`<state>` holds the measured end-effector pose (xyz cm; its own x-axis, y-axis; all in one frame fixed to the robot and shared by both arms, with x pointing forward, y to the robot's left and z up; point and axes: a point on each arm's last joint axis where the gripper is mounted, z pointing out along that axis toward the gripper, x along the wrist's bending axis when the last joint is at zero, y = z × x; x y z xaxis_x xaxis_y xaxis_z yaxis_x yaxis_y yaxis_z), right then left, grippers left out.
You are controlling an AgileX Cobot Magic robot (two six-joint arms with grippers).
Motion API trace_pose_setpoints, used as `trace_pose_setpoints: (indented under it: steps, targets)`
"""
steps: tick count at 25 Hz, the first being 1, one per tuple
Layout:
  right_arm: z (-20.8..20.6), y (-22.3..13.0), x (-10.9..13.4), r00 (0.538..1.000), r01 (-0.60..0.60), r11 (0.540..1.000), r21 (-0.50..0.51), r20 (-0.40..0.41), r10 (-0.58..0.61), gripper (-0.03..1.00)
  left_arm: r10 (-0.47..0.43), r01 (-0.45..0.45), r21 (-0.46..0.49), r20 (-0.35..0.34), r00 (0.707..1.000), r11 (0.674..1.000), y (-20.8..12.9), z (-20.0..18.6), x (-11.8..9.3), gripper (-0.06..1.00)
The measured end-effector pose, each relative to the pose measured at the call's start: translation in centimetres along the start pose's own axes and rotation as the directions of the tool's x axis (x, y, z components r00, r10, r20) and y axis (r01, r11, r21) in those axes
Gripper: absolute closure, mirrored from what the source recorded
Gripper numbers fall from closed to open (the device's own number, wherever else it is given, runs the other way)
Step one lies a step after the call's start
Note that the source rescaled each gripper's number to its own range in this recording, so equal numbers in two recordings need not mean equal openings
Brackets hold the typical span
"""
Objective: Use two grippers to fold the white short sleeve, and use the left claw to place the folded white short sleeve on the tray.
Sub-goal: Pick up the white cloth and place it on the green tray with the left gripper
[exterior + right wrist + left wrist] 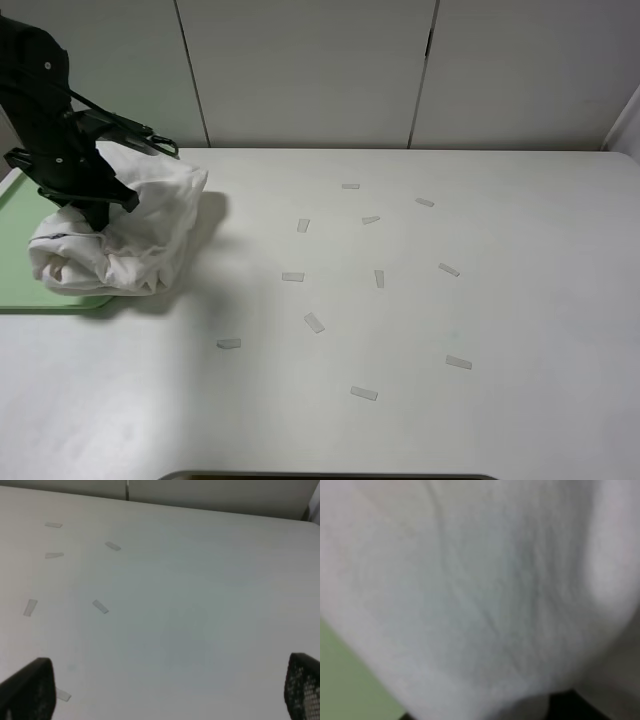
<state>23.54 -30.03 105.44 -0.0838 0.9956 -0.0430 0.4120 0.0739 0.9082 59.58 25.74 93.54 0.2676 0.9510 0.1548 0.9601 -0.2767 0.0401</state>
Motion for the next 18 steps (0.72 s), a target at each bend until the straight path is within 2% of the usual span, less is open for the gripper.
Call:
trace_pose_setpoints:
  steps: [5,7,11,18]
  targets:
    - [0.0,0.0,0.0,1.0,0.0,1.0,0.0,0.0,0.0,-0.03,0.006,-0.007,-0.028,-0.004,1.0,1.0,-0.3,0.5,3.1,0.7]
    - [0.0,0.0,0.0,1.0,0.0,1.0,0.0,0.0,0.0,-0.03,0.011,-0.012,-0.055,-0.013,1.0,0.998,-0.5,0.7,5.1,0.7]
    - [0.0,0.0,0.0,1.0,0.0,1.0,0.0,0.0,0.0,-0.03,0.056,-0.061,-0.113,-0.046,0.997,0.992,-0.8,1.1,8.1,0.7]
    - [0.0,0.0,0.0,1.0,0.0,1.0,0.0,0.0,0.0,-0.03,0.029,-0.04,-0.148,-0.076,0.997,0.988,-1.7,1.4,11.1,0.7]
